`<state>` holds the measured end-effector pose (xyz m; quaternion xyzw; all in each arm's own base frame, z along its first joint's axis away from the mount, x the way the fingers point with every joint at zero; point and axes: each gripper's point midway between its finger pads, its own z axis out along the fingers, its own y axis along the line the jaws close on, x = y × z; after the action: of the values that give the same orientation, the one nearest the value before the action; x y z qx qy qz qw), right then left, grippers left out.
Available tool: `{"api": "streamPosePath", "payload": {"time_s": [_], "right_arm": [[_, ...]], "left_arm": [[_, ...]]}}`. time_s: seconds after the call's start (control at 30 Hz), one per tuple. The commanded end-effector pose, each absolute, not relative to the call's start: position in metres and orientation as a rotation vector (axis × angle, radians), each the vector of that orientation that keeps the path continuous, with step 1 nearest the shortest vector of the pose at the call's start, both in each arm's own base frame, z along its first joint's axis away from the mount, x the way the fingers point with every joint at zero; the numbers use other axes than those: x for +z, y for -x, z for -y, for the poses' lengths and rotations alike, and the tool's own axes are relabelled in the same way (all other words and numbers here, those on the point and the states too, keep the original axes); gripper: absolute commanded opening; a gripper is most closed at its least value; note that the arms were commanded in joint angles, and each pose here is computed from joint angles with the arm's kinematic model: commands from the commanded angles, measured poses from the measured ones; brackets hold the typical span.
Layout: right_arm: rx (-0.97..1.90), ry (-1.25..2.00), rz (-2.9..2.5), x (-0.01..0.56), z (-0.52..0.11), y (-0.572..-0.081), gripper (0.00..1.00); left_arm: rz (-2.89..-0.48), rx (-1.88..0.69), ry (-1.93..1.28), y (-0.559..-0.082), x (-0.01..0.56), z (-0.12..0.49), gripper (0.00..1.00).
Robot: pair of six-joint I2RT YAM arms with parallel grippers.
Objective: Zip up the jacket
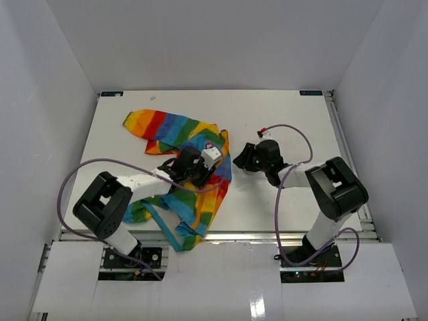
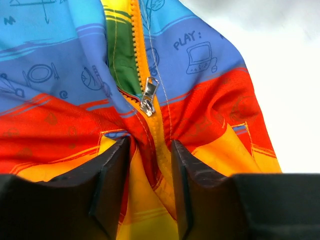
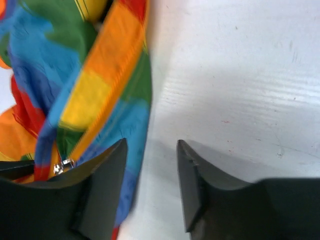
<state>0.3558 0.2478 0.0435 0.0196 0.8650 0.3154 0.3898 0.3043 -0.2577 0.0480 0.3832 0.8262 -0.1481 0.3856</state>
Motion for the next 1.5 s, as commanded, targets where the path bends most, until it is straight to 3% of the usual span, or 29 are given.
{"api": "streamPosePath", "payload": {"time_s": [0.0,0.13,0.23,0.37,0.73,0.93,1.13,1.47], "right_arm": [[0.818,-0.026,-2.062,0.094,-0.255,-0.377,0.55],[0.865,0.030,-2.069,0.101,-0.272,-0.386,0.57],[0.903,0.046,-2.067,0.101,-0.282,-0.385,0.58],[0.919,0.053,-2.070,0.097,-0.297,-0.388,0.58],[0.907,0.062,-2.098,0.077,-0.306,-0.381,0.52],[0.883,0.063,-2.102,0.075,-0.304,-0.378,0.48],[0.869,0.073,-2.112,0.071,-0.302,-0.376,0.44],[0.822,0.088,-2.167,0.051,-0.299,-0.373,0.28]], "left_arm": [[-2.025,-0.501,-0.870,-0.290,0.088,0.261,0.58],[-1.930,-0.505,-0.765,-0.306,0.141,0.262,0.73],[-1.889,-0.485,-0.705,-0.322,0.174,0.265,0.74],[-1.937,-0.462,-0.746,-0.340,0.173,0.278,0.70],[-2.114,-0.417,-0.869,-0.357,0.102,0.291,0.46],[-2.137,-0.417,-0.896,-0.357,0.089,0.293,0.41],[-2.128,-0.371,-0.872,-0.362,0.090,0.287,0.01],[-1.946,-0.479,-0.790,-0.357,0.137,0.293,0.00]]}}
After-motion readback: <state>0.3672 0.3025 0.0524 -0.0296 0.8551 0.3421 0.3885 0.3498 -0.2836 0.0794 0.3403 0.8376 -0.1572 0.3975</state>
